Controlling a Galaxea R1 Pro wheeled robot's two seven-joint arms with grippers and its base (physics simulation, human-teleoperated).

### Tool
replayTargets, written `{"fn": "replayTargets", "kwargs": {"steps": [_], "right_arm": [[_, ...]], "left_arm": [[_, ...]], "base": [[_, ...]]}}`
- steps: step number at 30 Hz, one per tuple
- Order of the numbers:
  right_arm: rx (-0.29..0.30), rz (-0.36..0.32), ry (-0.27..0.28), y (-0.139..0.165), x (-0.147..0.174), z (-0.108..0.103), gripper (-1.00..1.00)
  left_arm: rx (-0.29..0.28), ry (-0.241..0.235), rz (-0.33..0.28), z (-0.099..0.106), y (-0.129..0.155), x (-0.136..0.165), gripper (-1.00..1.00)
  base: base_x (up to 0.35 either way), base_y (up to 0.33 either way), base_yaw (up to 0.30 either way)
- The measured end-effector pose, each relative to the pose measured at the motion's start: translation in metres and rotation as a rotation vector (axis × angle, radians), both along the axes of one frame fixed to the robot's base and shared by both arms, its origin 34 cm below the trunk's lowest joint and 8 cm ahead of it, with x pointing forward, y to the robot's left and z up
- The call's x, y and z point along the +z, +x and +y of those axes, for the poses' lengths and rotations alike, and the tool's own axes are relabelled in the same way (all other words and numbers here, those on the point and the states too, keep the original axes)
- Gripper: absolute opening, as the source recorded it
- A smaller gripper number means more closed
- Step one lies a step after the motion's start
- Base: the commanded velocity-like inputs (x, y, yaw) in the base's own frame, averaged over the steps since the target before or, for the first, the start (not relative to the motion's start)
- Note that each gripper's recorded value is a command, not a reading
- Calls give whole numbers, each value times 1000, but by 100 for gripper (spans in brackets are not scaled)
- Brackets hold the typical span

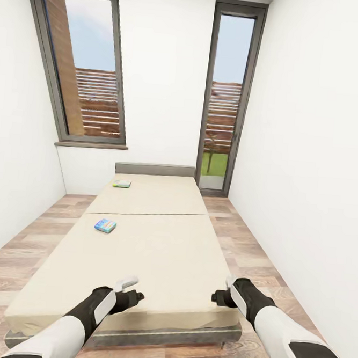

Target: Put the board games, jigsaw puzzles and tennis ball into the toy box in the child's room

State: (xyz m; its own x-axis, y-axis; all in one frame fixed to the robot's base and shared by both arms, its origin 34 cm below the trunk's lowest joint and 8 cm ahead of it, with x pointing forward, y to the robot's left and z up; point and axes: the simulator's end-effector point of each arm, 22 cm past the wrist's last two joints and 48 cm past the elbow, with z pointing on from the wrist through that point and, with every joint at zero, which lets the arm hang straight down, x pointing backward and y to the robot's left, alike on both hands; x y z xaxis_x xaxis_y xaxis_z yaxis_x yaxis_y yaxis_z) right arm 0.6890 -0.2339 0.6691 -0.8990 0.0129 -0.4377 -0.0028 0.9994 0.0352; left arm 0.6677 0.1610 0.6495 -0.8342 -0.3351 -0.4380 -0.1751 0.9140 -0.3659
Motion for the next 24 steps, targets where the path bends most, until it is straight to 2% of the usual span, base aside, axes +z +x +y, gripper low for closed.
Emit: {"fn": "replayTargets", "kwargs": {"steps": [2,8,14,24], "right_arm": [[-2,-37,0,15,17,-2,100],[-5,-76,0,36,48,-5,100],[-4,-106,-1,48,75,-7,100],[14,-149,24,42,84,0,100]], "left_arm": [[14,-23,-49,-2,19,21,100],[42,-74,-124,-6,41,50,100],[65,-117,-163,-9,42,60,100],[77,-148,-221,-13,37,72,100]], "base": [[0,0,0],[0,0,0],[0,0,0],[0,0,0]]}}
